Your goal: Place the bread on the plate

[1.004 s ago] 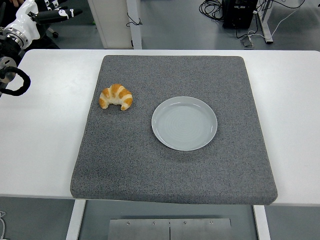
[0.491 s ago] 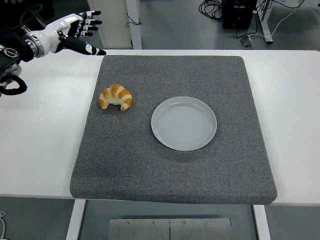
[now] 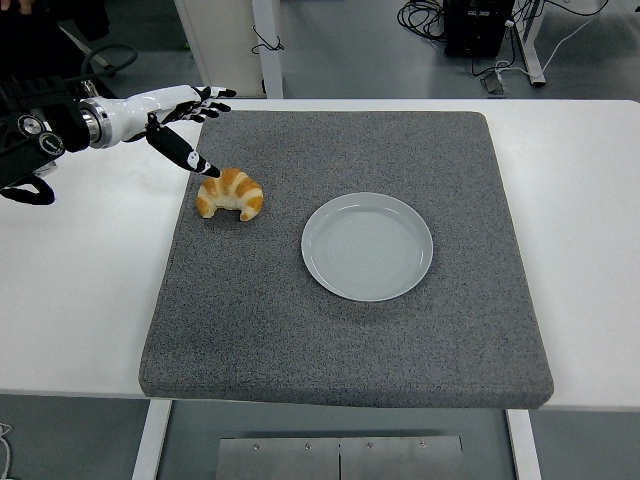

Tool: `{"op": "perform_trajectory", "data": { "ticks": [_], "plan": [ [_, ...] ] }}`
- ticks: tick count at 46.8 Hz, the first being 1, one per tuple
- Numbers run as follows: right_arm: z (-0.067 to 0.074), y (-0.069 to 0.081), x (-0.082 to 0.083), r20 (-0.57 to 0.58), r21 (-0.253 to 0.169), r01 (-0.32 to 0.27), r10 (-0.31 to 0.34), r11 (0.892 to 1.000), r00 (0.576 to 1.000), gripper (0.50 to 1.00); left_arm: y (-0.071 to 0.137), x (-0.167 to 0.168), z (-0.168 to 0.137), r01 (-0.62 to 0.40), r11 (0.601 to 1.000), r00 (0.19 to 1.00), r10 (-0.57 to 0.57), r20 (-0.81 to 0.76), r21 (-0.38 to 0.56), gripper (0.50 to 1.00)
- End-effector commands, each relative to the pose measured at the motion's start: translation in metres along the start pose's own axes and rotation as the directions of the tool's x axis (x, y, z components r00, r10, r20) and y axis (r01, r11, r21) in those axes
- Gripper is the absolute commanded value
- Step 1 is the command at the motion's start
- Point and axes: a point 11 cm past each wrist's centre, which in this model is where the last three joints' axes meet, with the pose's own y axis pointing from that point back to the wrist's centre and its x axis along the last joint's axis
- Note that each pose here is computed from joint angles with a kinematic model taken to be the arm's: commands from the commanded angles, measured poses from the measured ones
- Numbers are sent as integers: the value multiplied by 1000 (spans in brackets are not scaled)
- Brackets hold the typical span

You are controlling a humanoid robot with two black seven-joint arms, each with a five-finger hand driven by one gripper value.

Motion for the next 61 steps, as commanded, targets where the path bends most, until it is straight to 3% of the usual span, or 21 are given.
{"op": "perform_trajectory", "data": {
  "ticks": [1, 22, 61],
  "plan": [
    [0, 0, 0, 0, 1, 0, 0, 1000, 1000, 1000, 0, -3, -3, 14, 1000, 999, -15, 52, 13, 975],
    [0, 0, 0, -1, 1, -1, 1, 1000, 1000, 1000, -2, -15, -8, 79, 996, 986, -85, 142, 46, 975],
    [0, 0, 0, 0, 1, 0, 0, 1000, 1000, 1000, -28, -53, -7, 9, 1000, 941, -19, 338, 29, 972]
  ]
}}
